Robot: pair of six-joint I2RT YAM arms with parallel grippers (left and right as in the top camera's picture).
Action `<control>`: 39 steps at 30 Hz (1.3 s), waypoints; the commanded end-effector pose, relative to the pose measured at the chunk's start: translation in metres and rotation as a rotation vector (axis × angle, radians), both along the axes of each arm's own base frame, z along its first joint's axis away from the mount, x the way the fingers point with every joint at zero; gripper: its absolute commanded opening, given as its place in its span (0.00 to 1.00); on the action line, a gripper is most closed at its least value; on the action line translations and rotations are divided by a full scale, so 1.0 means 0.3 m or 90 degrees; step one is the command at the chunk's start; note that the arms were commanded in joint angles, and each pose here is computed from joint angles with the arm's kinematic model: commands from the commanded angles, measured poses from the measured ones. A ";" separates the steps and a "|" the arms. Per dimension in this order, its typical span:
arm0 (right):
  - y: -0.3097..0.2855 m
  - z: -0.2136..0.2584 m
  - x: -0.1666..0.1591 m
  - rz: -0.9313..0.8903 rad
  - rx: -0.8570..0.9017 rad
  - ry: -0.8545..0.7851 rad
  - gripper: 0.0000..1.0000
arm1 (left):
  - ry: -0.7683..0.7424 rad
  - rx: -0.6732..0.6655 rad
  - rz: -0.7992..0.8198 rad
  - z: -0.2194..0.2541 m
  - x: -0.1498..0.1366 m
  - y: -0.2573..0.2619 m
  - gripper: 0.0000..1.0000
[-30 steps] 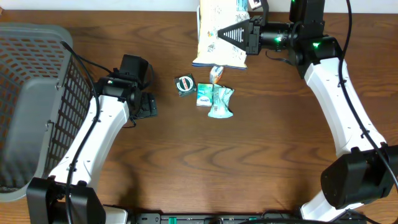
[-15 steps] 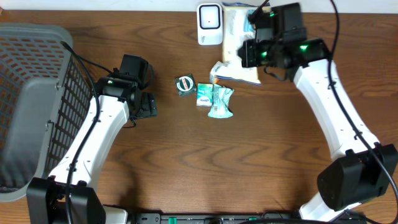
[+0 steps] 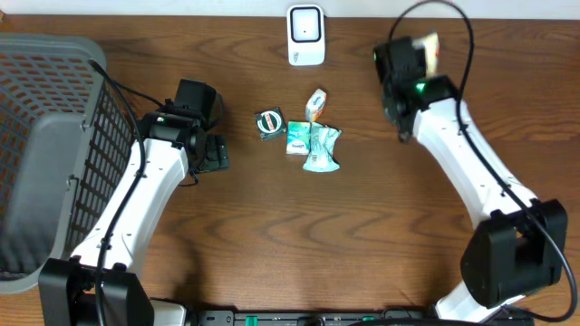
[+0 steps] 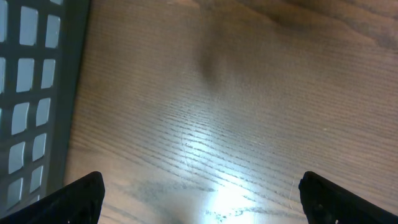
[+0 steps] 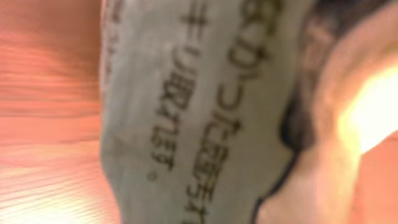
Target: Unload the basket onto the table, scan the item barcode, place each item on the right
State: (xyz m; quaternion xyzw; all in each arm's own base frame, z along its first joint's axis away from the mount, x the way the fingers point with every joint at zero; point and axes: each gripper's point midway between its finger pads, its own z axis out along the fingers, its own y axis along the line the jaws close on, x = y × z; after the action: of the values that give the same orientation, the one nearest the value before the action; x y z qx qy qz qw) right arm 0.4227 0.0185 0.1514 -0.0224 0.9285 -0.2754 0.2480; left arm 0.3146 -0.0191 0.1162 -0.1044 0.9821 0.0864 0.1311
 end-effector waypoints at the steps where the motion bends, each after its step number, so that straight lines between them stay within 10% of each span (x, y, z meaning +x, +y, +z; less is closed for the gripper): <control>1: -0.144 0.013 -0.037 -0.080 -0.118 -0.030 0.01 | -0.010 0.003 0.008 0.018 0.000 0.010 0.98; 39: 0.211 -0.323 -0.122 0.078 0.196 0.088 0.27 | -0.010 0.003 0.007 0.018 0.000 0.010 0.98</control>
State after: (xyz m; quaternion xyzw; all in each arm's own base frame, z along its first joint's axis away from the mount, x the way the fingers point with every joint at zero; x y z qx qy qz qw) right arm 0.3851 0.0548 0.0562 -0.0515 0.9626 -0.1736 0.2016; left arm 0.3147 -0.0191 0.1162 -0.1044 0.9820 0.0863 0.1313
